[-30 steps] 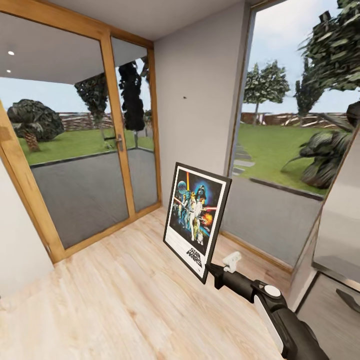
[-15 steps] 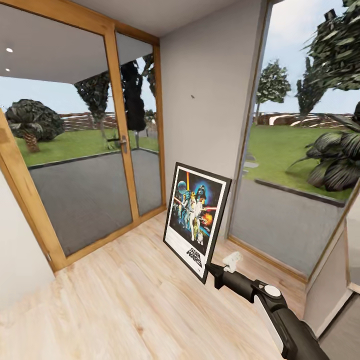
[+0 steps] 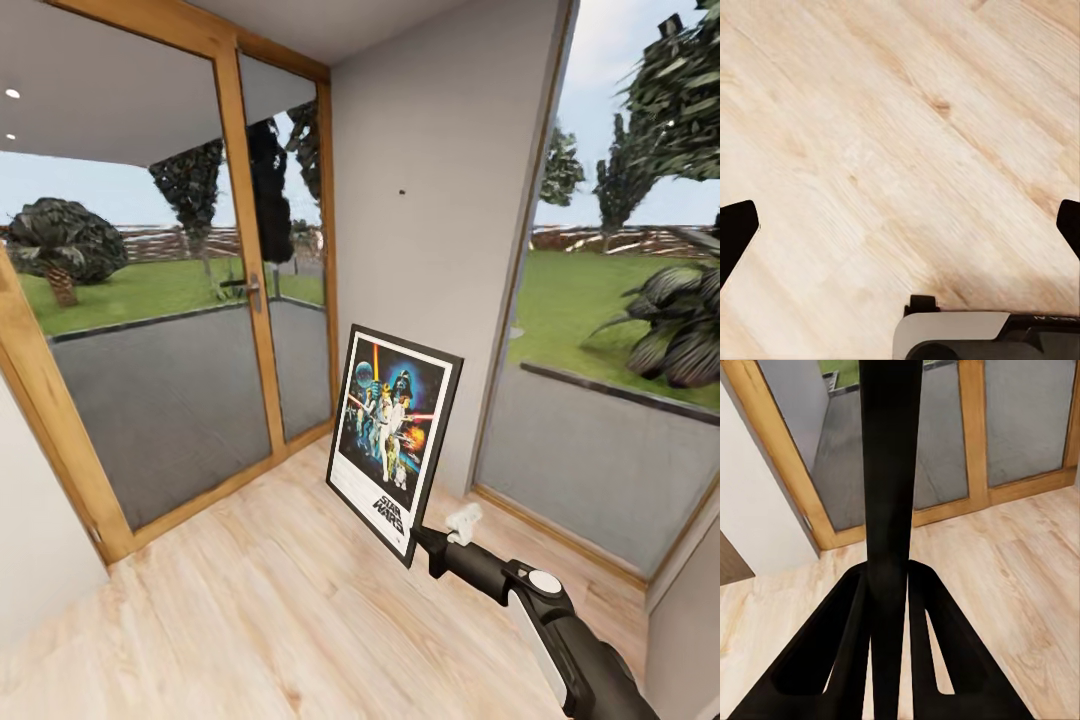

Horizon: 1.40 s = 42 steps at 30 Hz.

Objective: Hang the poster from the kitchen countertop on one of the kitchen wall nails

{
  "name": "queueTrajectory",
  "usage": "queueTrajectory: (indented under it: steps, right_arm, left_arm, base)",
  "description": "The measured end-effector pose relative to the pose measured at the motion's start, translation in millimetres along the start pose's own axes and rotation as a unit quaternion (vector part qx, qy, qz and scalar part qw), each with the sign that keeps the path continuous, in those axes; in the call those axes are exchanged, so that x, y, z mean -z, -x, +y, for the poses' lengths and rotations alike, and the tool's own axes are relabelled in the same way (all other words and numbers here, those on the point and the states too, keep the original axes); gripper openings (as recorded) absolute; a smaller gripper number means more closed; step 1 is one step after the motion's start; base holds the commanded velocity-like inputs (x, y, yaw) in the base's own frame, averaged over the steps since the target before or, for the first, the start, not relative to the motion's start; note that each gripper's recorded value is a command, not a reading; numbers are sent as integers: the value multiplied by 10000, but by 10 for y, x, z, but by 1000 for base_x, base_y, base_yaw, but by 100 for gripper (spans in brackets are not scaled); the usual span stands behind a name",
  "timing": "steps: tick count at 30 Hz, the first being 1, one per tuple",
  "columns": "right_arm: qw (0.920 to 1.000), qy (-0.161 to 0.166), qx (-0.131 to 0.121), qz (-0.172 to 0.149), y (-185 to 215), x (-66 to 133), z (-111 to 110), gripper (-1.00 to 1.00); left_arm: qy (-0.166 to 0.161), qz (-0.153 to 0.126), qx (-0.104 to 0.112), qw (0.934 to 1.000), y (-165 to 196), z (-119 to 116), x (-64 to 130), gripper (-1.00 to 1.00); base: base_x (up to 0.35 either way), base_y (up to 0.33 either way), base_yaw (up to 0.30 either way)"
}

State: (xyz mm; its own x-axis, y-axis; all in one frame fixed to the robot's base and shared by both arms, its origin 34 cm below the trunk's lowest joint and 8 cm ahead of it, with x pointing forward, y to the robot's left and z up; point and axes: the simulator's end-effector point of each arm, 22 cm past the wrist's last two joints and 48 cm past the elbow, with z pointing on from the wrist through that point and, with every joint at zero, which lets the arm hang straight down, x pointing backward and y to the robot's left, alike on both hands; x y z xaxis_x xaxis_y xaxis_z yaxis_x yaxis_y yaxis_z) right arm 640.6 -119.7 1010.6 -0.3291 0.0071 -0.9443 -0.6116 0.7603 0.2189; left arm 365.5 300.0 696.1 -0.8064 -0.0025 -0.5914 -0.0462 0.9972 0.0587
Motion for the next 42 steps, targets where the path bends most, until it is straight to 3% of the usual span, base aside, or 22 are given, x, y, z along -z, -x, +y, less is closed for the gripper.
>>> queueTrajectory:
  steps: [13, 25, 42]
  right_arm:
    - [10000, -4, -1, 1, -2, 0, -2, -100]
    - [10000, -4, -1, -1, 0, 1, -2, -100]
    - [10000, -2, 0, 2, -1, -1, 0, -100]
  left_arm:
    - [-1, -2, -2, 10000, 2, -1, 0, 100]
    - [3, -3, -5, 10000, 3, 7, -1, 100]
    - [4, 1, -8, 10000, -1, 8, 0, 100]
  base:
    - [298, 192, -10]
    - [298, 192, -175]
    - [298, 202, -7]
